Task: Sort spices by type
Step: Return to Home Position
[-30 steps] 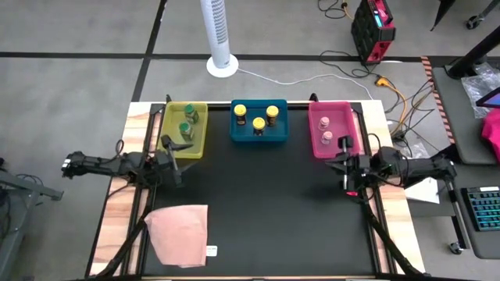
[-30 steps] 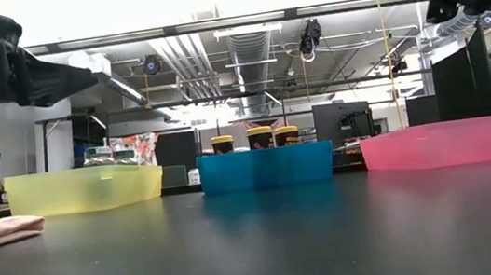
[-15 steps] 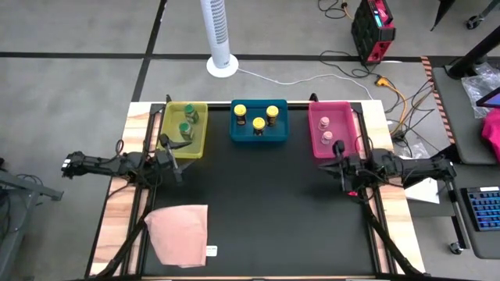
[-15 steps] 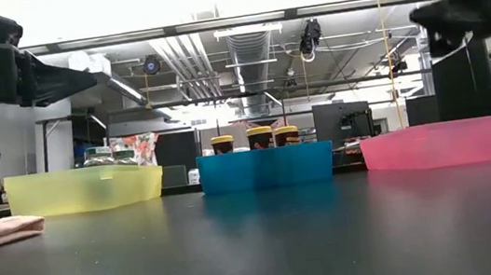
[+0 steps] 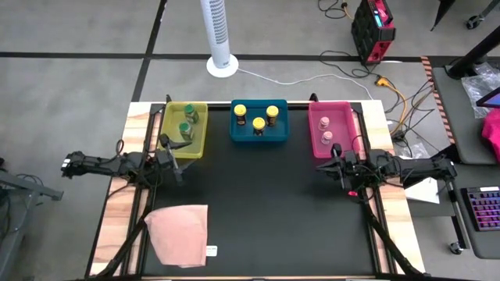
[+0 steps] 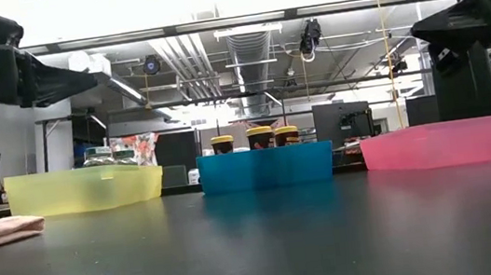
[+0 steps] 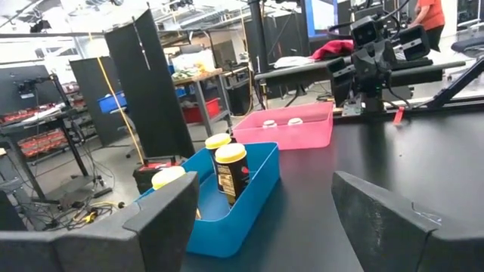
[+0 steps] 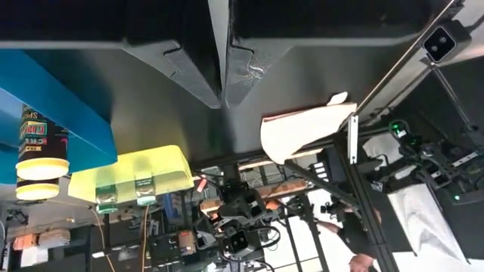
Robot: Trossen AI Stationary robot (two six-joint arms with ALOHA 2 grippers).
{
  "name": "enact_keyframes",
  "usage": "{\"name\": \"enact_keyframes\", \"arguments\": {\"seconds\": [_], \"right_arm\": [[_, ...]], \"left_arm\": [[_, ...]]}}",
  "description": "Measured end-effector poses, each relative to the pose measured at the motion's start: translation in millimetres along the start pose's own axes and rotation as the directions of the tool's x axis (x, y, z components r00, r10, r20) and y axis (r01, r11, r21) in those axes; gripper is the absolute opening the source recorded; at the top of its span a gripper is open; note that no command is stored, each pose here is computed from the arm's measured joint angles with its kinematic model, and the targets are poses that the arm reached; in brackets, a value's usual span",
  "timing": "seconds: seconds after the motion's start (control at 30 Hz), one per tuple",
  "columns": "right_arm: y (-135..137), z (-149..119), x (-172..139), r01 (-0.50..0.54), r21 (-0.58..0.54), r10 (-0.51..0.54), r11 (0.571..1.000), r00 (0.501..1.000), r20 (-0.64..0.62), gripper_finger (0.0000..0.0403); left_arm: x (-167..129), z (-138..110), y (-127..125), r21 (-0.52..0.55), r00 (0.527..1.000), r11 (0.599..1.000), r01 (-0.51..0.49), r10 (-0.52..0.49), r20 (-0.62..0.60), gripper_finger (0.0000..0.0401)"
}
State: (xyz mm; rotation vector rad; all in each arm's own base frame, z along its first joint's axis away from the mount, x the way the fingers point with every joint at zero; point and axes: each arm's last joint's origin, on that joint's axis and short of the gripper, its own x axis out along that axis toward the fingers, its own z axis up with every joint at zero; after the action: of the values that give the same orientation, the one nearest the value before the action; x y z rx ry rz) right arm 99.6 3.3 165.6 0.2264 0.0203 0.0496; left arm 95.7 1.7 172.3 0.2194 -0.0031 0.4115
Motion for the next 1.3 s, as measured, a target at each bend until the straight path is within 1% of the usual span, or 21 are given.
{"name": "enact_keyframes", "arguments": {"seconds": [1.3], "right_arm": [[-0.1,-0.6,0.0,0.001,0.0,-0.001,1.0,1.0,-0.004,0.0013]], "left_arm": [[3.3,-4.4,-3.1,0.032,0.999,0.999,0.014,-0.013,-0.052,0.0285]]}}
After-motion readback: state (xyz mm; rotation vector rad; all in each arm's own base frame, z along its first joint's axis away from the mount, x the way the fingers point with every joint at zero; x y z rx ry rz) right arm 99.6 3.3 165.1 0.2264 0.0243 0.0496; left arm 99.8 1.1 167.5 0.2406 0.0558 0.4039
